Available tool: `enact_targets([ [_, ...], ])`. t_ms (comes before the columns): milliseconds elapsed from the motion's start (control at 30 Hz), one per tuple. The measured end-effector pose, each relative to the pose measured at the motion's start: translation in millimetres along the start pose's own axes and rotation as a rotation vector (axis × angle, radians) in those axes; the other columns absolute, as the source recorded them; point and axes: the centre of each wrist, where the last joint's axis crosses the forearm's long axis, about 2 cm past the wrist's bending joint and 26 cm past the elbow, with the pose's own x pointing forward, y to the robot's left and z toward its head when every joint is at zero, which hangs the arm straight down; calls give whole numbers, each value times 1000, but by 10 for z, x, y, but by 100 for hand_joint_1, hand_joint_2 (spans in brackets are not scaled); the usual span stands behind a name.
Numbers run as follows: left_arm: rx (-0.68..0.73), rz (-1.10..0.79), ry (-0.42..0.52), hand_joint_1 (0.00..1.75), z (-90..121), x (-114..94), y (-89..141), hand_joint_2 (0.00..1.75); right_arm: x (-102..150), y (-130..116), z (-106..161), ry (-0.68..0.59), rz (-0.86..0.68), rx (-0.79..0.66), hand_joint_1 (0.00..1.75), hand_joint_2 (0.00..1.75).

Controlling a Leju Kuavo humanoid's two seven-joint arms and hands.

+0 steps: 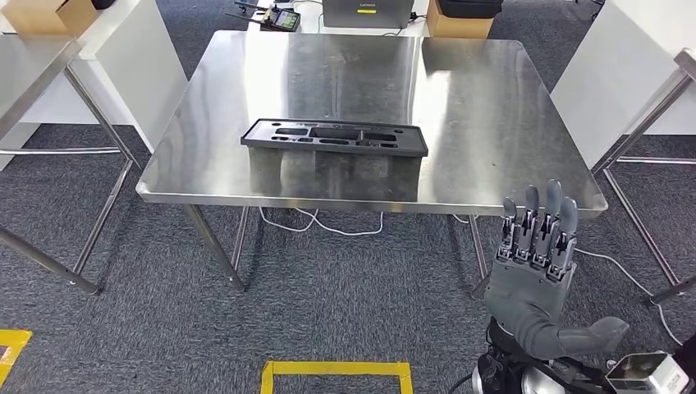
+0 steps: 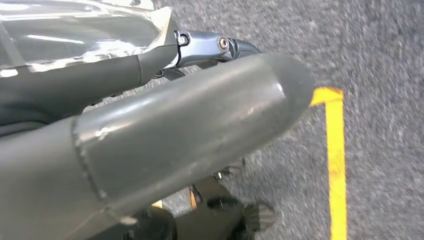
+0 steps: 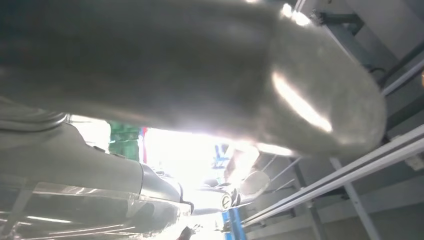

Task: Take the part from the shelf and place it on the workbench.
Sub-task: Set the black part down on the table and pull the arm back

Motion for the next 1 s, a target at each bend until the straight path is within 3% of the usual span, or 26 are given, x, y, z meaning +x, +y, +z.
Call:
enact_targets([
  [233,-9,-4,9,0,-8,24,-31,0,19,-27,31,12,5,-6,0,0],
  [467,-23,5,18,0,-107,336,-319,0,-31,36,1,20,-14,-10,0,0],
  [1000,-34,22,-4,0,-122,404,-388,0,-71,65,28,33,0,-44,0,0],
])
